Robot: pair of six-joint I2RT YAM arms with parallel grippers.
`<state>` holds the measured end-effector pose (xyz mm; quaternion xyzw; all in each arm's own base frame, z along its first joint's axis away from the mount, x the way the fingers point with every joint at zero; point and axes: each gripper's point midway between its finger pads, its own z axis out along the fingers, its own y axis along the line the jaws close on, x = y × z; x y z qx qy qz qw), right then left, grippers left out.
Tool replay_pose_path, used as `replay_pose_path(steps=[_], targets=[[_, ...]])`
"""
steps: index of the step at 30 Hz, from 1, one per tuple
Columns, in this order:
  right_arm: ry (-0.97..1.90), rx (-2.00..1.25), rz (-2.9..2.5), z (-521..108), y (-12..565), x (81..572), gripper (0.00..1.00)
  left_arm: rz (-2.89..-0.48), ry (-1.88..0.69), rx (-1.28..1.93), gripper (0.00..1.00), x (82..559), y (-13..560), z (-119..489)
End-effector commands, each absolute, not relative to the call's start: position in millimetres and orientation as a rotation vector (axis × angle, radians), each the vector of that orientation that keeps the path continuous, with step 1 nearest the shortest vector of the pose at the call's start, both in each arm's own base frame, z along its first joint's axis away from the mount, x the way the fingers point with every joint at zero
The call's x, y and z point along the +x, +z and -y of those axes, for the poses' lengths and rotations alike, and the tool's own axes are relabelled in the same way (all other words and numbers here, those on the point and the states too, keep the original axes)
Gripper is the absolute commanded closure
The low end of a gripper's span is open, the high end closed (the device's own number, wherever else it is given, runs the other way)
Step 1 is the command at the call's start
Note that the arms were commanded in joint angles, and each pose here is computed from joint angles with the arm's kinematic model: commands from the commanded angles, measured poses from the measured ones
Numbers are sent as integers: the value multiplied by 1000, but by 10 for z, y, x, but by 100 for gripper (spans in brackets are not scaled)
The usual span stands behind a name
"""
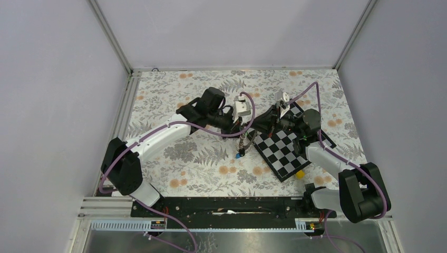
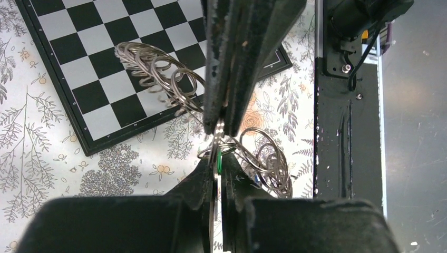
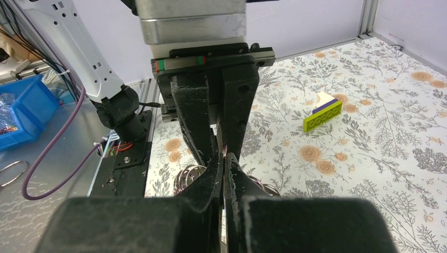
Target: Put the keys on the keyring
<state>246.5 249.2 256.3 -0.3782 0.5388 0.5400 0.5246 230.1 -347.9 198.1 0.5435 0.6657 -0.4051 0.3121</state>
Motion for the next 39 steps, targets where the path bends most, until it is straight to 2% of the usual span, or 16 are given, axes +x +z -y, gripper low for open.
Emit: replay_pose_path(steps=[1, 39], targets=[[1214, -926, -1190, -2455, 2785, 2486, 100, -1653, -1090, 1505, 100, 2201, 2180, 3481], [1243, -1007, -1211, -2485, 2601, 2447, 100, -1673, -927, 1462, 100, 2401, 2416, 3371]])
